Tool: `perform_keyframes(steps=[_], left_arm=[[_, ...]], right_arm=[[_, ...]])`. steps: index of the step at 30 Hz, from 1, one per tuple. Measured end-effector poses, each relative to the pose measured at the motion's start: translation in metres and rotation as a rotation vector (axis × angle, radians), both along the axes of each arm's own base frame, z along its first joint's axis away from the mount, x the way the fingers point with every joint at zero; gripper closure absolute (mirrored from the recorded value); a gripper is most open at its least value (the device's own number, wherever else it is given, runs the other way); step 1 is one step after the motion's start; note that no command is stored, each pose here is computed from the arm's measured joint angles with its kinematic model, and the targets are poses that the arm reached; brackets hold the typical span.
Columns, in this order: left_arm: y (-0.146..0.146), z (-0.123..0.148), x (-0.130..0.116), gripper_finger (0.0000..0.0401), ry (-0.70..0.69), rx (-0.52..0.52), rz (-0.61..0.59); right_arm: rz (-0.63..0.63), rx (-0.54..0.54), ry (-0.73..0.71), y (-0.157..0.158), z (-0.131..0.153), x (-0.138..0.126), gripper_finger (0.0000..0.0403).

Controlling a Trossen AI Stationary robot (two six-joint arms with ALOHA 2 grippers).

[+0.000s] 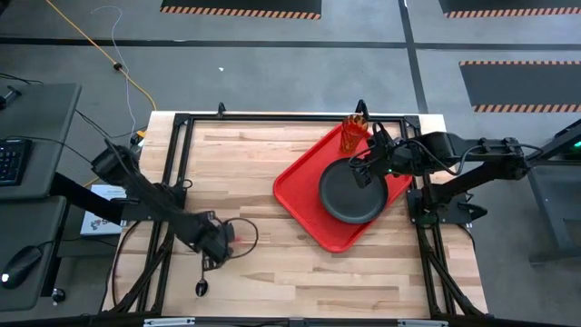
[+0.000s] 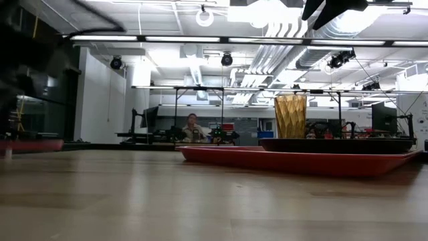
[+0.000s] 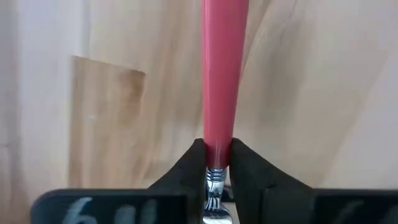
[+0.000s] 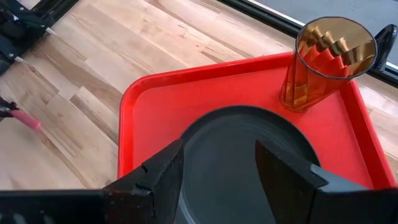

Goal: Pick and place plate/cup/fork/spoon on tray
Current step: Put the pink fork on the red serving tray to the left of the black plate

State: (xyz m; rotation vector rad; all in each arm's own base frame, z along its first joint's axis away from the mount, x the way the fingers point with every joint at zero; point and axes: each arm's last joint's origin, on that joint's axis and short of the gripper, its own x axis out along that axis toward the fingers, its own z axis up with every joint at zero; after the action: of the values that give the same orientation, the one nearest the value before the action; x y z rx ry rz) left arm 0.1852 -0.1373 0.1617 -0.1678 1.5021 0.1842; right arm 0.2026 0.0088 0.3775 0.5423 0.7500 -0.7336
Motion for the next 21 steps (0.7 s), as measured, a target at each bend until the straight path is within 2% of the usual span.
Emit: perform_keyframes(steps=[3,8,16,21], left_arm=[[0.014,0.017,-0.004,0.0342,-0.032,-0.009,0.047],[0.037,0.051,-0.008,0.0365,-0.208,-0.082,0.191],[0.064,0.105,-0.013,0.0365,-0.709,-0.195,0.507],[0.071,0.133,-0.006,0.0365,-1.032,-0.239,0.621]], right_arm=[[0.0,0.0,0.0,0.0,0.0,0.0,0.0213],[0.011,-0.007,0.005,0.0,0.0,0.0,0.0213],[0.023,-0.006,-0.02,0.0,0.001,0.002,0.0213],[0.094,0.034,-0.066,0.003,0.004,0.008,0.0213]])
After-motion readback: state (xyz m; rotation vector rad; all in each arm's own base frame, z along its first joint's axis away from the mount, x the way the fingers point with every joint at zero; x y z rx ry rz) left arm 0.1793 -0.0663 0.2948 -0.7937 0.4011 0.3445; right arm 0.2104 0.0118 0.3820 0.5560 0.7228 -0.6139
